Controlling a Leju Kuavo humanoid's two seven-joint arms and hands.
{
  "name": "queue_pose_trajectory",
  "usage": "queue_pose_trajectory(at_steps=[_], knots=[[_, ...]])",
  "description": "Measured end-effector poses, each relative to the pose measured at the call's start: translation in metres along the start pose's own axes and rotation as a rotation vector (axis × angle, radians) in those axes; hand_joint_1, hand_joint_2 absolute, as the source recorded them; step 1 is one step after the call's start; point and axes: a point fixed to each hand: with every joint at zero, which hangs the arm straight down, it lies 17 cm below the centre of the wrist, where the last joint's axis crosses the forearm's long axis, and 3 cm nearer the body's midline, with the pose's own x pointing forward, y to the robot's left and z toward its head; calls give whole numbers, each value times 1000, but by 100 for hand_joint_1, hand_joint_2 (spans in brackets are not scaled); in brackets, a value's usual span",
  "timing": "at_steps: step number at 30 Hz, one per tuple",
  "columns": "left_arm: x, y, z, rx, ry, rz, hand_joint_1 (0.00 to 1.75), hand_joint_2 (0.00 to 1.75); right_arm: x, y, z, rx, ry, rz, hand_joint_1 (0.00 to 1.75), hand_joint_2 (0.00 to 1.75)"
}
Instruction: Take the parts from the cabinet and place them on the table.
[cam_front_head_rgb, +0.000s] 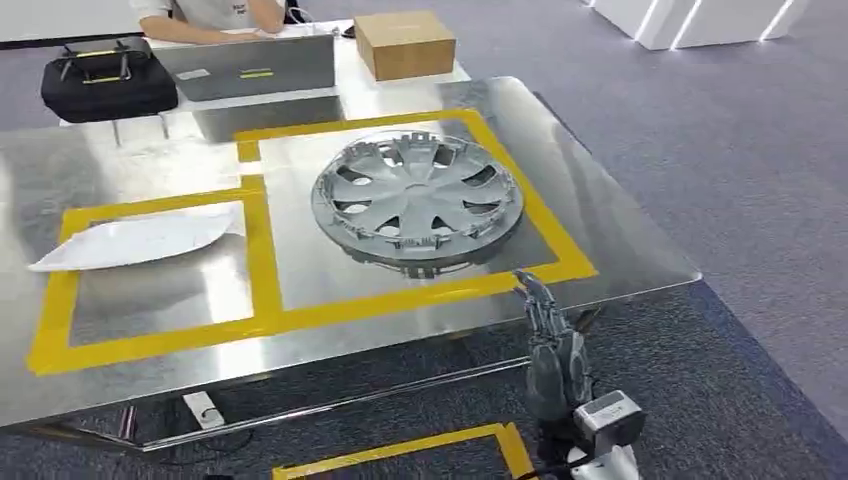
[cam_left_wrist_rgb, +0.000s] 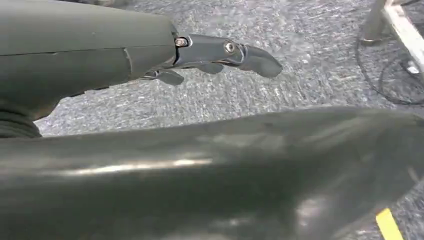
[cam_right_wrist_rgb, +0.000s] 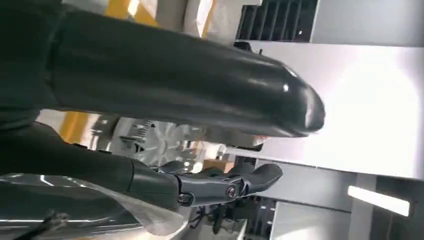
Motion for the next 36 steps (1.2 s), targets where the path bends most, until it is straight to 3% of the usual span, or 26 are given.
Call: queue_pose_trajectory(at_steps=[9,16,20,25,31,33,36], knots=[[-1,0,1,8,8,18,0,0,-42,-45,31,-125,168,167,0,0],[-5,0,2,17,21,31,0,0,-99,-79,76,-229,384,252,0,0],[-7,2,2,27,31,36,0,0,-163,-108,134,-273,581,359,0,0],[-6,2,1,28,37,31,0,0,-246,-114,267,-285,977,289,0,0],[-7,-2,3,16,40,17,0,0,-271,-73,396,-294,1481,164,0,0],[-7,-3,3,11,38,18,0,0,-272,-54,421,-296,1607,98,0,0],[-7,-5,4,4,36,19,0,0,-268,-25,440,-247,1705,26,0,0]])
